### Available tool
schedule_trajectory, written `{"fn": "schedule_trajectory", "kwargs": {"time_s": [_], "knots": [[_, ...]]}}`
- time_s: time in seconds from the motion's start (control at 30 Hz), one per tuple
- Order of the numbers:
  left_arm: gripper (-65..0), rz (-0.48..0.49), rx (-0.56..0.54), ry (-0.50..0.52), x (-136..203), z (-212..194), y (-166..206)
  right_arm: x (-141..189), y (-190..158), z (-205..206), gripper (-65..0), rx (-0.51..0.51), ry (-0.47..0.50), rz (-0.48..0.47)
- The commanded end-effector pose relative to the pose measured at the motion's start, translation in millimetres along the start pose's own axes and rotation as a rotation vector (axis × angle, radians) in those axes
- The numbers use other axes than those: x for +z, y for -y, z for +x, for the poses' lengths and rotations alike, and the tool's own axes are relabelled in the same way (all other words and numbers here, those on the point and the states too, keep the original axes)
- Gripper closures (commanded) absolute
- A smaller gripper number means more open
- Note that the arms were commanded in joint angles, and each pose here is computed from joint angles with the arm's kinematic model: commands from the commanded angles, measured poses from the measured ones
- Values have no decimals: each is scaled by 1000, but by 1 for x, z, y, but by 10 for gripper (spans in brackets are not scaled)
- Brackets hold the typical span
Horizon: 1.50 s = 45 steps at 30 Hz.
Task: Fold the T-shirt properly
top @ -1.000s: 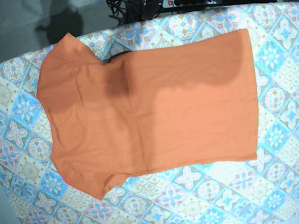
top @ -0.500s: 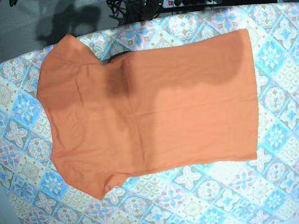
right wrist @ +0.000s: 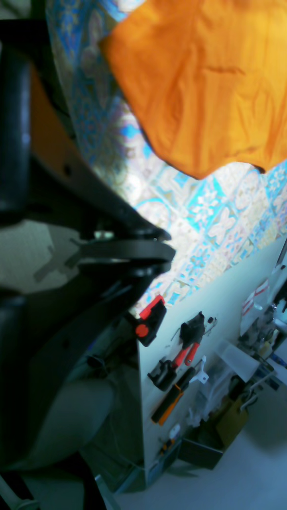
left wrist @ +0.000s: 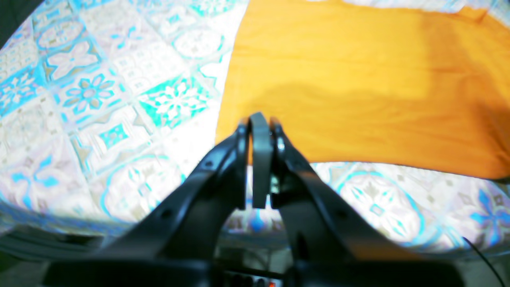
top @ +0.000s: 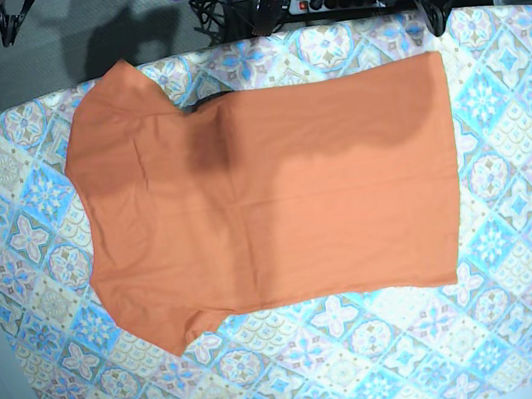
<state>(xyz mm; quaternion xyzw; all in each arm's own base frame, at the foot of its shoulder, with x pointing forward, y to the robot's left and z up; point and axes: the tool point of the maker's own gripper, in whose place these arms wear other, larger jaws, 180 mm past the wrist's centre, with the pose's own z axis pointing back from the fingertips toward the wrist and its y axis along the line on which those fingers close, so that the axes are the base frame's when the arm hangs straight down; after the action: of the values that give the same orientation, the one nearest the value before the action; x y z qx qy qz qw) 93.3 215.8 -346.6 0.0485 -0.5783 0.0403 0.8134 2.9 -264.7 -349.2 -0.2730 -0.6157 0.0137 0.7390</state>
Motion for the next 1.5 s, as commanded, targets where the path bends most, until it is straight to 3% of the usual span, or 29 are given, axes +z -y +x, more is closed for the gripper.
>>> {"fn": "schedule_trajectory", "kwargs": {"time_s": [0.0,0.77,0.97,1.27,1.37,1.47], "knots": [[0,-10,-7,13,2,7,2,5,8,5,0,12,15,-6],[0,0,20,8,-6,8,6,-8,1,0,0,-6,10,-17],[0,58,105,11,-4,6,4,-16,-5,-13,0,-16,-95,-3],[0,53,97,7,-5,5,6,-37,-1,9,0,-3,-65,-7],[0,78,86,35,-12,13,-5,-45,-10,9,0,-18,-112,15],[0,77,90,-32,-20,4,-5,-55,-24,14,0,4,-152,63]]}}
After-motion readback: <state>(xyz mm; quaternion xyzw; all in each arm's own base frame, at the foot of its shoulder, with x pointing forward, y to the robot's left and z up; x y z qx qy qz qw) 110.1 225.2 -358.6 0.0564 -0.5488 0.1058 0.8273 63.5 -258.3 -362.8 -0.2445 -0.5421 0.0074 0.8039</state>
